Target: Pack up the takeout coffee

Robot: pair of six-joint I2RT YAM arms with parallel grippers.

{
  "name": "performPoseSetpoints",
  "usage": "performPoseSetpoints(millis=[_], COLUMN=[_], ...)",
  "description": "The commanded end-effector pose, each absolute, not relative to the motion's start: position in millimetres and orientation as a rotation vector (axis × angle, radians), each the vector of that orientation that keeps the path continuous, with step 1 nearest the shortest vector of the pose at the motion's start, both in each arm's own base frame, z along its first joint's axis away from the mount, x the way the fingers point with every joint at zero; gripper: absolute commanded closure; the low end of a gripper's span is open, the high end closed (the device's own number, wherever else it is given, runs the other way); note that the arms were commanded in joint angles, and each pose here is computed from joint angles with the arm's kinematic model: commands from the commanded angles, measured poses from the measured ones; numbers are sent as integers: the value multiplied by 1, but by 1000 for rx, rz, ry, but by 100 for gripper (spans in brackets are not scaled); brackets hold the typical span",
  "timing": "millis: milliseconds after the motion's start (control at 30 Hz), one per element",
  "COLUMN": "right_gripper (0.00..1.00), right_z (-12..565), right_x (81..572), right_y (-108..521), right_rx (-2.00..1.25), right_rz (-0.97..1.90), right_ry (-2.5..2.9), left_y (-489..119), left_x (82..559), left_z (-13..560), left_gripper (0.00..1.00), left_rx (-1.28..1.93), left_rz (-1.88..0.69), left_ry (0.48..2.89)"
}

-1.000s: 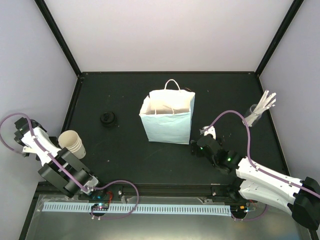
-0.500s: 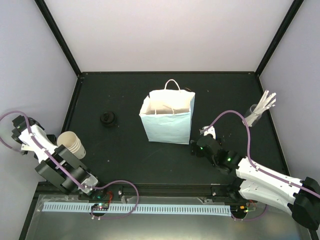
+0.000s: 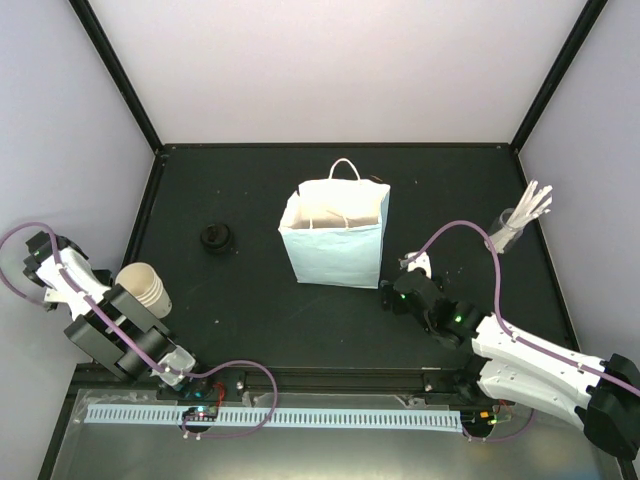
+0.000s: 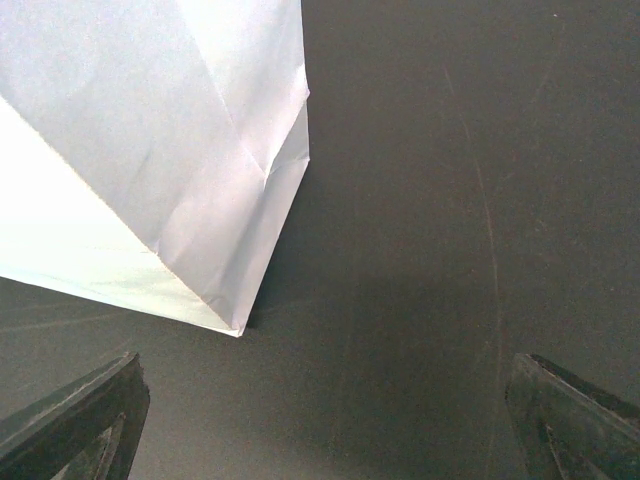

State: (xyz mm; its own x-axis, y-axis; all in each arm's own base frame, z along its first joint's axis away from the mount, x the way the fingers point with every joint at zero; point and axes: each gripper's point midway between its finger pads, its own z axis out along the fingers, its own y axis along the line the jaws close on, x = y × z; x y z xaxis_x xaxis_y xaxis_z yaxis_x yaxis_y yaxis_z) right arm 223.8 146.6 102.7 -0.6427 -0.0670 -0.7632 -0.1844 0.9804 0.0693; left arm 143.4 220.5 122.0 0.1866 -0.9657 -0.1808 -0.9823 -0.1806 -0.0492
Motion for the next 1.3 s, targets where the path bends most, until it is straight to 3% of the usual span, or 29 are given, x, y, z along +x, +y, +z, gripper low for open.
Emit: performPoseSetpoints(millis=[0,100,267,900,1067,1200,1267], right_gripper=[0,0,0,0,0,0,0], right_z=[117,117,117,119,119,119,119], right_x=[231,230,230,230,230,229,230], right_y=[151,151,151,151,151,151,151], right_rx=[-149,-150,-152,-147,-147,-150,-149], right_rz=[207,207,208,219,219,221,221], right_ry=[2224,2224,2225,2217,2216,2215,2215], left_y=[220,218,219,220,221,219,218], left_x=[142,140,139,133,130,128,127], left_z=[121,118,116,103,109,116,120], left_gripper=[75,77,70,70,76,98,98], left_rx=[-2327,-2340,-2346,-2371,-2359,-2364,-2367], left_rz=[145,144,139,120,133,135,139], left_ry=[1873,1869,1865,1871,1856,1830,1823])
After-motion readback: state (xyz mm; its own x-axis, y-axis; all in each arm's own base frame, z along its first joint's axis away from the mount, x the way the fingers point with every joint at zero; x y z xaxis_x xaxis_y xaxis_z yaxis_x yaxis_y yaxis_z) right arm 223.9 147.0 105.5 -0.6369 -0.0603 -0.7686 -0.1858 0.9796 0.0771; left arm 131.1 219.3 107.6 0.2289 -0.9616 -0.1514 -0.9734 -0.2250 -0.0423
